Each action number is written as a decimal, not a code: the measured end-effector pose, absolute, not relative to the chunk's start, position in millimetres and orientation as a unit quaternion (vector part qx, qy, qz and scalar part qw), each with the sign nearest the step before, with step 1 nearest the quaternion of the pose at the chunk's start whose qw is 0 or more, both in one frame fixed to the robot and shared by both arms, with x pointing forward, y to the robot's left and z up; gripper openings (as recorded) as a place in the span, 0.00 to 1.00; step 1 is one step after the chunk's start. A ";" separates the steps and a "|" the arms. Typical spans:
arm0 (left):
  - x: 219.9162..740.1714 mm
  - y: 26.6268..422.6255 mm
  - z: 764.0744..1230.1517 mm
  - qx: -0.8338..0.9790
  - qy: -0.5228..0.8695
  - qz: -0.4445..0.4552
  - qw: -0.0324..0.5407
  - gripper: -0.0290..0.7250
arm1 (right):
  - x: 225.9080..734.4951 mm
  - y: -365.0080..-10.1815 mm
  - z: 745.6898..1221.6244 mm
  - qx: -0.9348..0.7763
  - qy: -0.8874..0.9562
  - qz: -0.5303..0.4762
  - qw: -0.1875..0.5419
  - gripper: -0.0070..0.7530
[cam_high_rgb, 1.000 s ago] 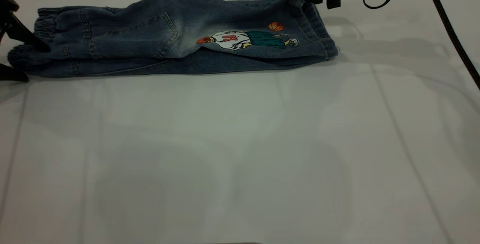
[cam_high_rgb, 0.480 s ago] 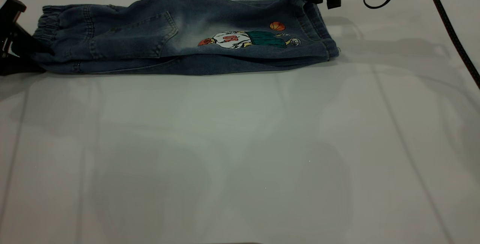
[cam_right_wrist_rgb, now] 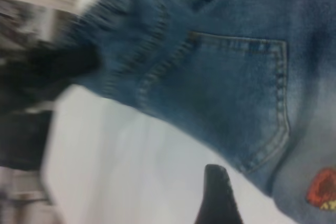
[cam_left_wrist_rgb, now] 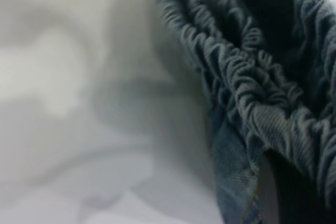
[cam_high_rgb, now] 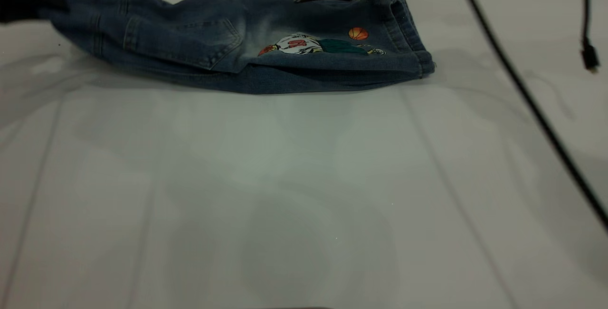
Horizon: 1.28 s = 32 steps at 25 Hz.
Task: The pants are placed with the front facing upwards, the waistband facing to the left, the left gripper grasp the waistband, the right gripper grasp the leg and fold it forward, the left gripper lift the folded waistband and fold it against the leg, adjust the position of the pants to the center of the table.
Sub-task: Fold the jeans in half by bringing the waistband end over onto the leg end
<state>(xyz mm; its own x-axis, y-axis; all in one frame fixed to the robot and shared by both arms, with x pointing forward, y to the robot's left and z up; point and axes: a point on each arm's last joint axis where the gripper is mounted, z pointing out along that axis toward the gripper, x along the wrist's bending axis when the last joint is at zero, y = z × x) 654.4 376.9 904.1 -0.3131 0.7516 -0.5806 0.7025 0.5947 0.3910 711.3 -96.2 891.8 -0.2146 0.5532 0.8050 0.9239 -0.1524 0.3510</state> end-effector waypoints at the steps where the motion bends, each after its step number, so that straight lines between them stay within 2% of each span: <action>1: 654.6 372.2 913.2 0.456 0.802 0.037 0.384 0.14 | 711.3 -89.8 892.7 -0.595 -0.633 -0.462 0.179 0.57; 8: 651.8 340.3 964.9 0.500 0.752 0.051 0.426 0.14 | 703.4 -45.7 886.3 -0.576 -0.692 -0.425 0.097 0.57; 15: 645.6 314.6 995.6 0.534 0.713 0.056 0.450 0.14 | 688.5 -19.9 841.3 -0.571 -0.715 -0.387 0.118 0.57; 19: 641.8 310.7 1006.9 0.545 0.701 0.062 0.456 0.14 | 686.6 -14.6 848.9 -0.543 -0.734 -0.383 0.140 0.57; 22: 639.4 309.6 1012.8 0.552 0.693 0.064 0.460 0.14 | 698.6 -24.2 867.2 -0.523 -0.743 -0.390 0.149 0.57; 28: 637.2 305.5 1018.7 0.561 0.682 0.067 0.465 0.14 | 729.0 -67.7 903.8 -0.518 -0.742 -0.397 0.154 0.57; 32: 637.3 281.6 1018.9 0.591 0.656 0.065 0.465 0.14 | 744.1 -97.2 931.6 -0.515 -0.737 -0.409 0.158 0.57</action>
